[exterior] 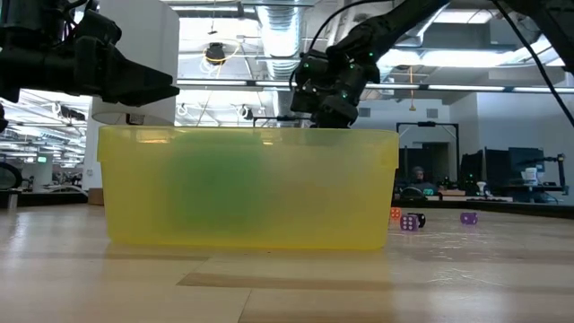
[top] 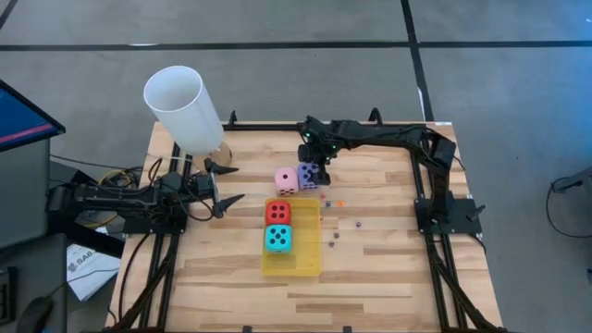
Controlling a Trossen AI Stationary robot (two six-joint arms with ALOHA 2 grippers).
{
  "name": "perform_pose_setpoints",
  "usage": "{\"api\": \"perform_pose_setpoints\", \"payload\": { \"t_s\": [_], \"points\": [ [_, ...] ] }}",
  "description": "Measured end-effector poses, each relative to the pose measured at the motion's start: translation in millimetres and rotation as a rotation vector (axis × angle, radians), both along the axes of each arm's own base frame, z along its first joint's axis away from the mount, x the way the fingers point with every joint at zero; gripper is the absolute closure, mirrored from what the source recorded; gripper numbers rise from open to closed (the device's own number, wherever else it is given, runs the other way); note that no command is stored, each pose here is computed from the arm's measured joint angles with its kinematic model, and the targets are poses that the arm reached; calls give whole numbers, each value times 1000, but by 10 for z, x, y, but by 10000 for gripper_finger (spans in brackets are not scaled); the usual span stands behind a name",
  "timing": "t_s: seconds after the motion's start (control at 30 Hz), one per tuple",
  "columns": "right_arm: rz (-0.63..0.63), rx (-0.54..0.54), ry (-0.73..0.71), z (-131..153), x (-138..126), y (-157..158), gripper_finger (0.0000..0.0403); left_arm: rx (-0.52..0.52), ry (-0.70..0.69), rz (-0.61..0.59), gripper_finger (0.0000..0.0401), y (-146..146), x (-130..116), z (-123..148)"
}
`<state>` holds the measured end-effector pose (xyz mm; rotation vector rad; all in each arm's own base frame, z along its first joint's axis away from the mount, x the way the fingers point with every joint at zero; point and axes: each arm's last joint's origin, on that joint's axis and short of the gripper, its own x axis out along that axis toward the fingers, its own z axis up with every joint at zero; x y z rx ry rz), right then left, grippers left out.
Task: Pick & Place Dice
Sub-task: Put the violet die into the yellow bin
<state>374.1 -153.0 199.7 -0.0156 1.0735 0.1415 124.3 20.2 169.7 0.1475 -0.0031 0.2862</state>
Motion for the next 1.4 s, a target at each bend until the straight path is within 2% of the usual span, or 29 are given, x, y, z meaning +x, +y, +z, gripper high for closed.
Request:
{"api": "perform_pose_setpoints", "payload": {
  "t_s": [0.47,0.77,1.07,1.4],
  "points": [
    [-4,3,-14,-82,-18,13,21,0,0,0,9,0,0,0],
    [-19,-39,-15,-86,-3,2,21,0,0,0,9,0,0,0],
    [-14,-82,-51,25,57,-74,21,0,0,0,9,0,0,0],
    [-18,-57,-16,41,16,-91,21,0,0,0,9,0,0,-1]
  ]
}}
